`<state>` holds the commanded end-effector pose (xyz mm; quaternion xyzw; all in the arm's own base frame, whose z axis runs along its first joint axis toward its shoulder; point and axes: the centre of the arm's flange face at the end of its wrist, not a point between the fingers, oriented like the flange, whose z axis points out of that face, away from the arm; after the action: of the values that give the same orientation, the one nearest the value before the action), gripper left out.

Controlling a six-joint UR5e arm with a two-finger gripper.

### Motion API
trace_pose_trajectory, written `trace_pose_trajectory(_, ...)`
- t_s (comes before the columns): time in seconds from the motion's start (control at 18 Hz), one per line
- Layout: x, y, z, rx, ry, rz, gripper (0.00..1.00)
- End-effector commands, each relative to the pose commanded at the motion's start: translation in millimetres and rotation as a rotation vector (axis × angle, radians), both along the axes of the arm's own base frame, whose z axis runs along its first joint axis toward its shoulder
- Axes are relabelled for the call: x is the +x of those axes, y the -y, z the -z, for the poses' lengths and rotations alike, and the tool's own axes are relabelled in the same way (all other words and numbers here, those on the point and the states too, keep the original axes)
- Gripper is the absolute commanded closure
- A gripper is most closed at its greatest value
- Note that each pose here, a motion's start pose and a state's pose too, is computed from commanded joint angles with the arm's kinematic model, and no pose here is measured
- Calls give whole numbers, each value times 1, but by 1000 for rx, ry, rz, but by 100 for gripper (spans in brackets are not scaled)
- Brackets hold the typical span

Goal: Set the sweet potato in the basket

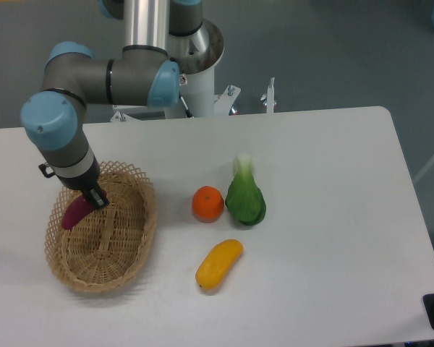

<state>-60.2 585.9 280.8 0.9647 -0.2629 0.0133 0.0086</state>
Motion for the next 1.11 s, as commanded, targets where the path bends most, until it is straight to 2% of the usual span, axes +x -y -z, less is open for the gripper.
trace_pose_trajectory(0.28, -9, 3, -5, 6, -10, -20, 0)
trace_pose_trajectory(0.56, -52, -5, -28, 53, -32, -77, 0)
trace_pose_trajectory(0.83, -124, 6, -47, 90, -51, -190, 0)
trace_pose_trajectory(1.11, -215, 34, -72, 117, -80, -216, 0)
